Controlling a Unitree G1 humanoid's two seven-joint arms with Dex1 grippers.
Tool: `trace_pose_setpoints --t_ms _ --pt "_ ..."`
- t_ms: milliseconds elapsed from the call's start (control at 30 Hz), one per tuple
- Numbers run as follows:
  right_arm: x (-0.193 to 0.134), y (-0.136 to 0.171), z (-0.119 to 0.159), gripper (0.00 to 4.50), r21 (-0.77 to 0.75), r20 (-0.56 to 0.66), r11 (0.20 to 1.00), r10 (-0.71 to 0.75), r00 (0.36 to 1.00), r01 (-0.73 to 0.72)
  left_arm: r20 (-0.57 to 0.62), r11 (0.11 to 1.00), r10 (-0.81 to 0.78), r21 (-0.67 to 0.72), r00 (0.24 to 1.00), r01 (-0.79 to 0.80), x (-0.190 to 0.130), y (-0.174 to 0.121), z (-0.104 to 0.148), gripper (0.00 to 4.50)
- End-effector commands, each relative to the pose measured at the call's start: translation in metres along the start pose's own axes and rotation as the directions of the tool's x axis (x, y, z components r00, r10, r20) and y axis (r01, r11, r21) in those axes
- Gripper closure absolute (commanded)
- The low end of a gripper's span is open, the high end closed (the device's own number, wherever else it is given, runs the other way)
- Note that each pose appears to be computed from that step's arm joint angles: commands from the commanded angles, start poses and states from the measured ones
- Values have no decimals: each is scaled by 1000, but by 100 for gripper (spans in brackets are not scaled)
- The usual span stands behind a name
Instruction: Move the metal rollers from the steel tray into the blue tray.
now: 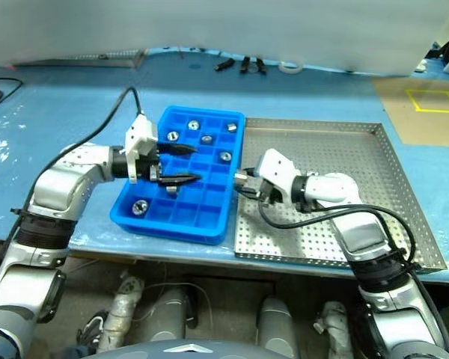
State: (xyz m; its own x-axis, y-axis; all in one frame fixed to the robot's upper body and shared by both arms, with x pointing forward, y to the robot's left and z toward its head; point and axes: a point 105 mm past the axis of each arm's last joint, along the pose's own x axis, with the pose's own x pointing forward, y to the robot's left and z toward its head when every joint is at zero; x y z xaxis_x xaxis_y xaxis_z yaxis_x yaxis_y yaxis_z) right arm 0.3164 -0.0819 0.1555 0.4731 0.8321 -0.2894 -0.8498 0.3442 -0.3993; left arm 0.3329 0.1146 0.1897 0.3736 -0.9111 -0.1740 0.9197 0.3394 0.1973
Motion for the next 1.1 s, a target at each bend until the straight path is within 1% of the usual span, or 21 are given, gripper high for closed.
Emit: trace_pose_setpoints --t_ms 33,200,300,367,467,533,600,700,833,967,1100 --pt "13 -15 17 286 -31 53 999 -37 998 39 10 987 159 9 987 -159 -23 9 1 53" --pt "36 -21 20 286 -26 71 999 -19 997 21 -53 941 336 -18 940 -337 -50 9 -21 53" --pt "44 -23 19 286 -25 72 1000 -7 997 9 -63 915 398 -38 915 -401 -59 8 -25 53" --pt "51 -21 19 286 -18 71 1000 21 997 -20 -87 900 427 -56 900 -432 -70 1 -33 53" --pt "56 -17 18 286 -4 71 999 53 996 -52 -102 901 419 -81 902 -427 -75 -14 -38 53" --pt "59 -15 17 286 5 70 998 69 995 -69 -108 896 425 -91 899 -434 -76 -18 -40 53" --pt "62 -14 14 286 13 65 997 71 995 -72 -111 889 438 -94 892 -448 -74 -18 -41 53" --pt "67 -25 -1 286 23 6 1000 6 1000 -6 -104 890 438 -90 893 -448 -67 -17 -41 53" --pt "67 -36 -7 286 24 -18 999 -38 999 39 -74 896 427 -94 901 -433 -59 -16 -35 53" --pt "66 -35 -14 286 -3 -42 999 -45 998 45 -60 901 417 -106 907 -421 -58 -15 -33 53" --pt "65 -31 -16 286 4 -43 999 -37 998 37 -54 909 398 -113 916 -401 -56 -14 -31 53"
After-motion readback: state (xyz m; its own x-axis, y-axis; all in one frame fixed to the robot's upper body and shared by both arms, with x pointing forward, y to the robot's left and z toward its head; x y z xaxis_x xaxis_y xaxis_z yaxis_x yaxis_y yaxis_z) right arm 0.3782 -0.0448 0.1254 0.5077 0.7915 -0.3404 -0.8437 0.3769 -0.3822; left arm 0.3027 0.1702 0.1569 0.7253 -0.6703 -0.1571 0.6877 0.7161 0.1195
